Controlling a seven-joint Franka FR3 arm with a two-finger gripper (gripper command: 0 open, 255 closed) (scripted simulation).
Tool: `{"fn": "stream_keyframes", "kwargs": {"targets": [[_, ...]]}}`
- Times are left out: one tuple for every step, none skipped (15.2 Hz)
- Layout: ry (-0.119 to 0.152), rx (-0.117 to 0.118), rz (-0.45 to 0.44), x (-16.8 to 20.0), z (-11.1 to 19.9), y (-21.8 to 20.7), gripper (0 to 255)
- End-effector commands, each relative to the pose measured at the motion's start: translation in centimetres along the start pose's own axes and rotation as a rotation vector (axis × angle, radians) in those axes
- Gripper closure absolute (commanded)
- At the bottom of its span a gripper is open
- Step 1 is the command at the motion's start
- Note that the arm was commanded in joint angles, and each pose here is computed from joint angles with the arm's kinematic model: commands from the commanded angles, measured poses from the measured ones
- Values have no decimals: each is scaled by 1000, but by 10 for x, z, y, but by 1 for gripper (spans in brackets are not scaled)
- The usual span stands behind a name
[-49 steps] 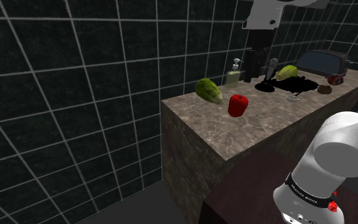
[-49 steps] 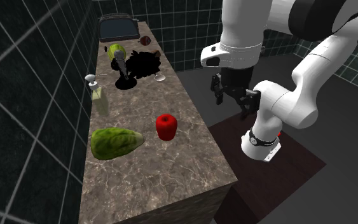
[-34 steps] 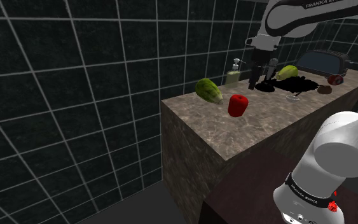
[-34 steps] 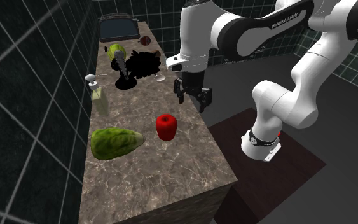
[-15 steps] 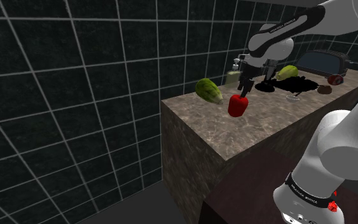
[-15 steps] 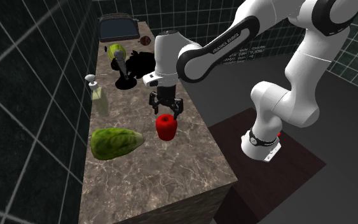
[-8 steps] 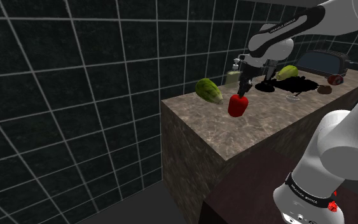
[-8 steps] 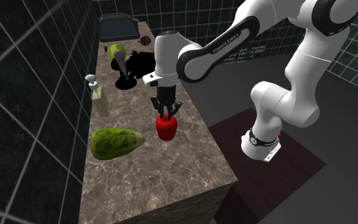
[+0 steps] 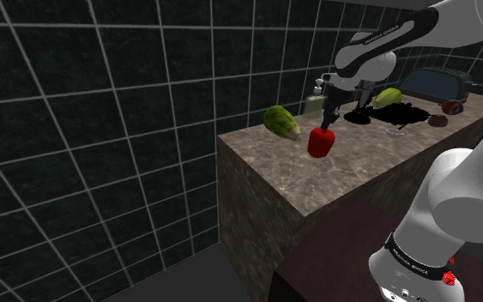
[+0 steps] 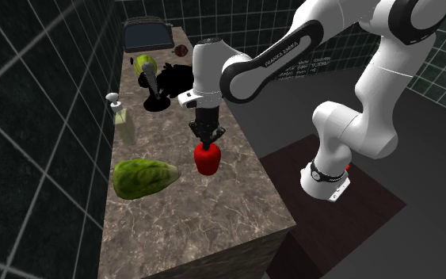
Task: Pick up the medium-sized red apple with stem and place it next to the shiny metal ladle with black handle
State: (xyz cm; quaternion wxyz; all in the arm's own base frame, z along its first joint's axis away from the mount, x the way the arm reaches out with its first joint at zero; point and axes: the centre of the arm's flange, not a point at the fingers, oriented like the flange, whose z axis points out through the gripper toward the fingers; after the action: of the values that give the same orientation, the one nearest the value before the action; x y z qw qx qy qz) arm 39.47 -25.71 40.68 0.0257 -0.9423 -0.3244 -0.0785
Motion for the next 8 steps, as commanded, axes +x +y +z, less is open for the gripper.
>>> {"fn": "stream_keyframes", "kwargs": {"targets": [[0,0,0,1,-5,0,255],[0,0,0,2,-10,0,255],[0,0,0,3,-15,0,255],[0,0,0,3,-21,0,255],[0,0,0,4,-26,0,255],[0,0,0,5,-31,0,255],[0,0,0,6,-36,0,255],[0,0,0,7,-41,0,255]]}}
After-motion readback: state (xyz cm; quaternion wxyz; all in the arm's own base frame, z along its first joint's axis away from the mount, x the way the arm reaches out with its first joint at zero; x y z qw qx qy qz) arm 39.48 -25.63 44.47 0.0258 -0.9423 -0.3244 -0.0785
